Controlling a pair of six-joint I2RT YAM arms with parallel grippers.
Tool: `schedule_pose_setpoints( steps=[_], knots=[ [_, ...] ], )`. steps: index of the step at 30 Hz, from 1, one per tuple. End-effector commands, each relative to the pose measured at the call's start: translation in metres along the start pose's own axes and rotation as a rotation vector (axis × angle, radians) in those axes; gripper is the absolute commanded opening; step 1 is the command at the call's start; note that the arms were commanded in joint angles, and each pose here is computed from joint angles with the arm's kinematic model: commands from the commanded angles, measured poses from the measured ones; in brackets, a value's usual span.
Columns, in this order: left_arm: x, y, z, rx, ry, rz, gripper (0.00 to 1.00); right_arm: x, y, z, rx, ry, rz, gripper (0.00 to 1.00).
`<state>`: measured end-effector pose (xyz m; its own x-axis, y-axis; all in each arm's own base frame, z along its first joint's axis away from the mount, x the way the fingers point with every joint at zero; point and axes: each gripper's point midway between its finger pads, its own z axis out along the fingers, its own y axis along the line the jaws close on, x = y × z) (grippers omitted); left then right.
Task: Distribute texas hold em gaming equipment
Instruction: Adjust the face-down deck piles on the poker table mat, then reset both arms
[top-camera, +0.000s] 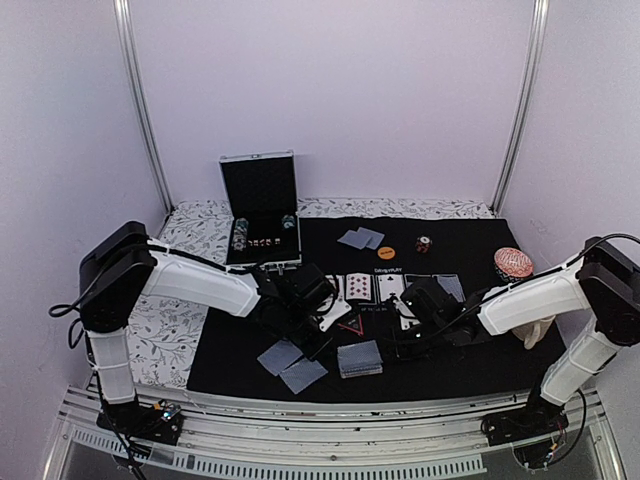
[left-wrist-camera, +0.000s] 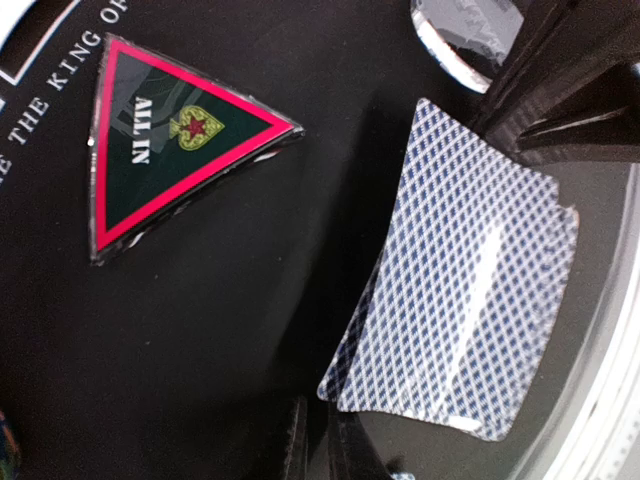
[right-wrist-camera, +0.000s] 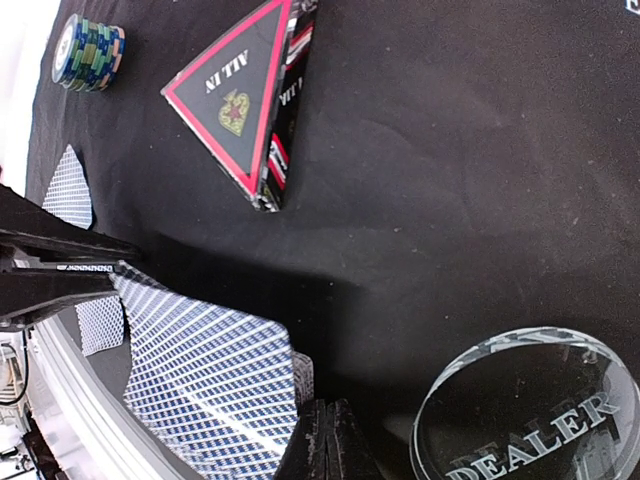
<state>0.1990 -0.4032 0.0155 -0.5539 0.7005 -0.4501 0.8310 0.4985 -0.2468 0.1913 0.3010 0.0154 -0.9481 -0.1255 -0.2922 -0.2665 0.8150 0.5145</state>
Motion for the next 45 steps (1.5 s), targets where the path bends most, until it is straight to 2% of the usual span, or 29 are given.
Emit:
schedule_pose_setpoints(
  steps=[1,5,9,18,20,21,22,24,26,29,32,36,38,41,45],
  knots=[
    [0.001,-0.011,0.014,0.034,0.019,0.027,0.11,0.004,0.0,0.0,-0.006,0.001,0.004,0.03],
    [0.002,-0.013,0.015,0.034,0.023,0.037,0.1,0.005,-0.006,-0.007,0.015,-0.015,0.02,0.03],
    [0.005,0.008,0.006,-0.058,0.039,0.048,0.1,0.002,-0.019,-0.014,0.066,-0.035,0.026,0.06],
    [-0.031,0.029,-0.064,-0.166,-0.081,0.061,0.11,-0.046,-0.03,-0.071,0.142,-0.194,-0.01,0.17],
    [-0.038,0.04,-0.082,-0.214,-0.115,0.066,0.12,-0.068,-0.034,-0.092,0.15,-0.259,-0.014,0.29],
    [-0.044,0.047,-0.094,-0.241,-0.14,0.064,0.12,-0.082,-0.034,-0.104,0.147,-0.306,-0.019,0.4],
    [-0.049,0.056,-0.105,-0.268,-0.166,0.063,0.13,-0.098,-0.032,-0.118,0.145,-0.359,-0.054,0.55],
    [-0.063,0.077,-0.136,-0.317,-0.233,0.033,0.13,-0.128,-0.032,-0.146,0.138,-0.47,-0.101,0.97],
    [-0.072,0.114,-0.171,-0.395,-0.309,-0.042,0.2,-0.154,-0.034,-0.175,0.139,-0.575,-0.165,0.99],
    [-0.07,0.167,-0.225,-0.53,-0.44,-0.172,0.39,-0.184,-0.039,-0.23,0.144,-0.774,-0.233,0.99],
    [-0.05,0.212,-0.282,-0.71,-0.591,-0.294,0.53,-0.194,-0.061,-0.273,0.191,-0.937,-0.27,0.99],
    [0.005,0.255,-0.36,-1.012,-0.824,-0.456,0.75,-0.189,-0.094,-0.306,0.273,-1.12,-0.309,0.99],
    [0.035,0.266,-0.382,-1.131,-0.93,-0.518,0.79,-0.183,-0.113,-0.315,0.349,-1.208,-0.313,0.99],
    [0.072,0.272,-0.398,-1.273,-1.073,-0.537,0.8,-0.172,-0.138,-0.315,0.435,-1.293,-0.306,0.99],
    [0.109,0.278,-0.397,-1.422,-1.078,-0.514,0.82,-0.158,-0.162,-0.313,0.483,-1.373,-0.286,0.99]
  ],
)
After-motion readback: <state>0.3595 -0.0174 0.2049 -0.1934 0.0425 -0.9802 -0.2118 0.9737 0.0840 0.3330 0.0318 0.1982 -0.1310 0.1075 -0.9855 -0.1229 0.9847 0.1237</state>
